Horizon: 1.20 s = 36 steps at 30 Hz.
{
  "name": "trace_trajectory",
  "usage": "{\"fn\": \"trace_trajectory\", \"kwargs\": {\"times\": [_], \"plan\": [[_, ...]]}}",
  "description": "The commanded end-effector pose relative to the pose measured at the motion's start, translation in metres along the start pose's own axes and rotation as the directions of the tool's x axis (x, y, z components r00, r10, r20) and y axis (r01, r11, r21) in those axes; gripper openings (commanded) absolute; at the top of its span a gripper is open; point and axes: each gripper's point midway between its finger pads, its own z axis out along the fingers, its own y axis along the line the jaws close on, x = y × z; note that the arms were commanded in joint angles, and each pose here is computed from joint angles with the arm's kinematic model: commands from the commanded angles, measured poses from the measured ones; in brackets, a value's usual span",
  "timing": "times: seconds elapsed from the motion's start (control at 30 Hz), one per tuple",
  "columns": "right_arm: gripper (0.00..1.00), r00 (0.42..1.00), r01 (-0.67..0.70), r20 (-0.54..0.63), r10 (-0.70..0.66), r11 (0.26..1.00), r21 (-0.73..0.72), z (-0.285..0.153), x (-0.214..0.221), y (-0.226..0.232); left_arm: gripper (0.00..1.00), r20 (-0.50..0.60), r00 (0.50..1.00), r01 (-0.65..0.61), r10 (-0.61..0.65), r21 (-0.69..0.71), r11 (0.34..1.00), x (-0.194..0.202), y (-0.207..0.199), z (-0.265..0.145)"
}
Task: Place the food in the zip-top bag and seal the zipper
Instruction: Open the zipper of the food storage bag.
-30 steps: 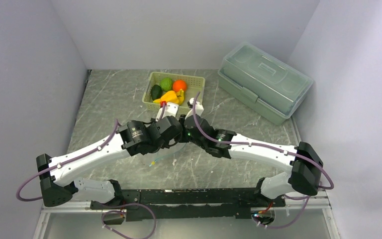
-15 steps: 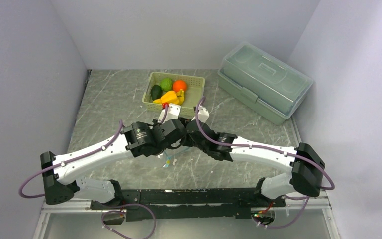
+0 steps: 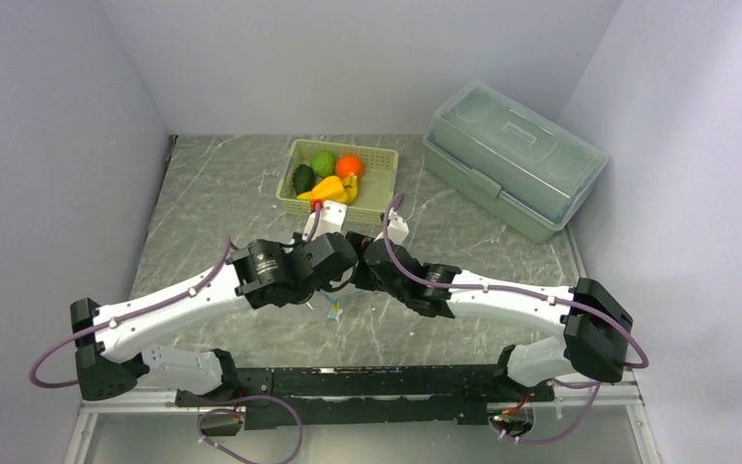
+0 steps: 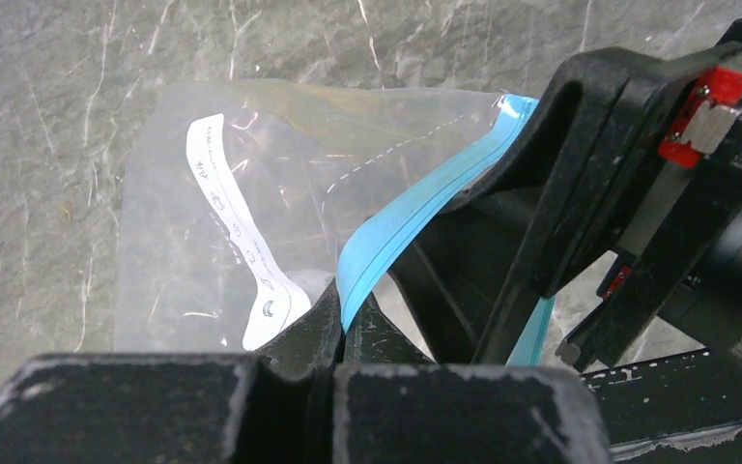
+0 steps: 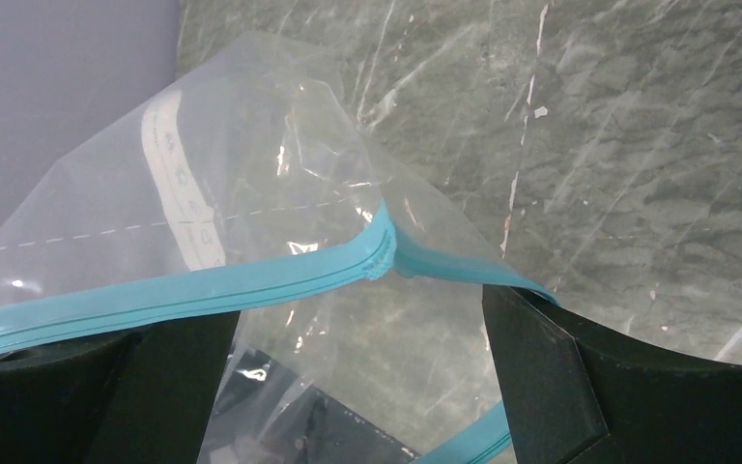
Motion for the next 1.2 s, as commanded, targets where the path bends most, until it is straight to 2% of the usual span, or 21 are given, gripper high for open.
{"fn": "trace_trajectory", "kwargs": {"times": [0.0,0.33,0.67,0.93,1.1,1.17], "plan": [[1.00,0.998,-0.052,0.023,0.053,0.998,-0.033,-0.003,-0.006,0.009,0.00,0.109,0.991,0.069,-0.072,0.032,0.997,-0.020,0.010,-0.016],[0.99,0.998,-0.054,-0.021,0.055,0.998,0.018,0.005,0.014,-0.013,0.00,0.159,0.983,0.081,-0.091,0.068,0.994,-0.034,0.018,-0.034],[0.95,0.999,-0.046,0.010,0.047,0.995,-0.084,-0.007,-0.003,0.015,0.00,0.114,0.993,0.036,-0.039,0.035,0.999,-0.020,0.016,-0.021],[0.84,0.999,-0.036,0.025,0.041,0.983,-0.180,-0.017,-0.015,0.042,0.00,0.096,0.995,0.002,-0.003,0.013,1.000,-0.018,0.013,-0.014],[0.72,0.999,-0.029,0.021,0.035,0.976,-0.218,-0.018,-0.016,0.052,0.00,0.095,0.995,-0.002,0.001,0.016,1.000,-0.017,0.009,-0.011],[0.72,0.999,-0.018,0.035,0.026,0.977,-0.213,-0.021,-0.020,0.053,0.00,0.092,0.996,-0.010,0.010,0.006,1.000,-0.016,0.010,-0.010]]}}
